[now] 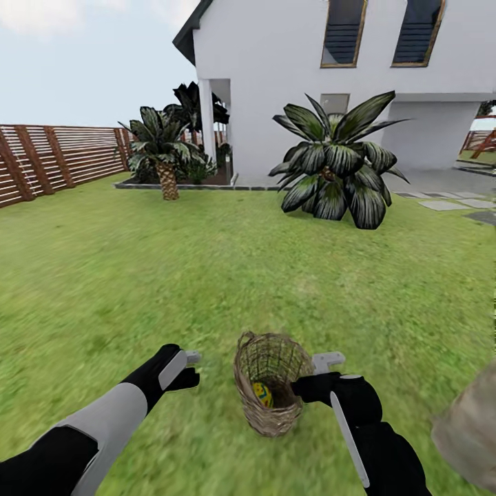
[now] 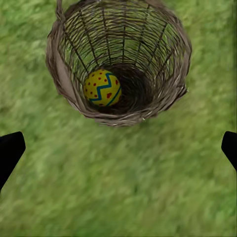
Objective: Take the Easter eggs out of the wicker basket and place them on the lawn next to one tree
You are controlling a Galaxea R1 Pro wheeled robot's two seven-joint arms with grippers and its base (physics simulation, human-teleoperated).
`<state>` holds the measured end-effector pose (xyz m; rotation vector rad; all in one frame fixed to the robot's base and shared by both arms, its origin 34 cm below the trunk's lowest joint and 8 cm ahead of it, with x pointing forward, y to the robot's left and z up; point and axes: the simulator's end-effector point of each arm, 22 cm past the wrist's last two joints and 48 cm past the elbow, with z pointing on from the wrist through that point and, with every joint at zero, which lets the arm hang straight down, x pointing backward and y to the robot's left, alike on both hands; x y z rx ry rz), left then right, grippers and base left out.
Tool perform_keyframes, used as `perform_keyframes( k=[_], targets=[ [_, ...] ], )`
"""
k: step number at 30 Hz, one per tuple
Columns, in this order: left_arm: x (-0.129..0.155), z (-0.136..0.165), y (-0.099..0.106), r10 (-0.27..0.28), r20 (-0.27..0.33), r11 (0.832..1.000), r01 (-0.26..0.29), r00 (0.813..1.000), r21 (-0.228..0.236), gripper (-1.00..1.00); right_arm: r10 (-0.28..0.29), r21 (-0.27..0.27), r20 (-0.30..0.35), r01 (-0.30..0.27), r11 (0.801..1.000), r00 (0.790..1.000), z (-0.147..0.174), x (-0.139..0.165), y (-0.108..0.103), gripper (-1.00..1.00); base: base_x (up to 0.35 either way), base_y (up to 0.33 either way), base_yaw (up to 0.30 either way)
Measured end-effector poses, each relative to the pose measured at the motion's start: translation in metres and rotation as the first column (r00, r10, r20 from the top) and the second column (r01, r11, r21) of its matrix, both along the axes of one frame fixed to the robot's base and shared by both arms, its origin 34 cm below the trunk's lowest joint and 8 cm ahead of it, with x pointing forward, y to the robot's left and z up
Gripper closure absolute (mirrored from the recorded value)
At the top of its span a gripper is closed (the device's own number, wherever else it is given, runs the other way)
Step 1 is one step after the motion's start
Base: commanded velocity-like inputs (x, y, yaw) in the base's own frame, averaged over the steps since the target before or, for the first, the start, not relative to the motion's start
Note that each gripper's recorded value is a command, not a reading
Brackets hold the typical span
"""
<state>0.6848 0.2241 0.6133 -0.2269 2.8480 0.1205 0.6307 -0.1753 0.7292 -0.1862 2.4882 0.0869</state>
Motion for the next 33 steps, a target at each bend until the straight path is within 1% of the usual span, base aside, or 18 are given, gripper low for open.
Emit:
perform_keyframes(
  k=[18,25,33],
  targets=[
    [0.003,0.012,0.000,0.000,0.021,1.000,0.000,1.000,0.000,-1.00,0.000,0.001,0.022,0.000,1.000,1.000,0.011,0.001,0.000,-1.00,0.299,0.187,-0.215],
    [0.005,0.016,0.000,-0.001,0.030,1.000,0.001,1.000,0.001,-1.00,-0.001,0.001,0.029,0.001,1.000,1.000,0.014,0.001,0.000,-1.00,0.231,0.052,-0.215],
    [0.006,0.021,0.000,-0.001,0.040,1.000,0.001,0.999,0.001,-1.00,-0.002,0.002,0.038,0.001,1.000,0.999,0.019,0.002,0.000,-1.00,0.139,0.005,-0.215]
  ],
)
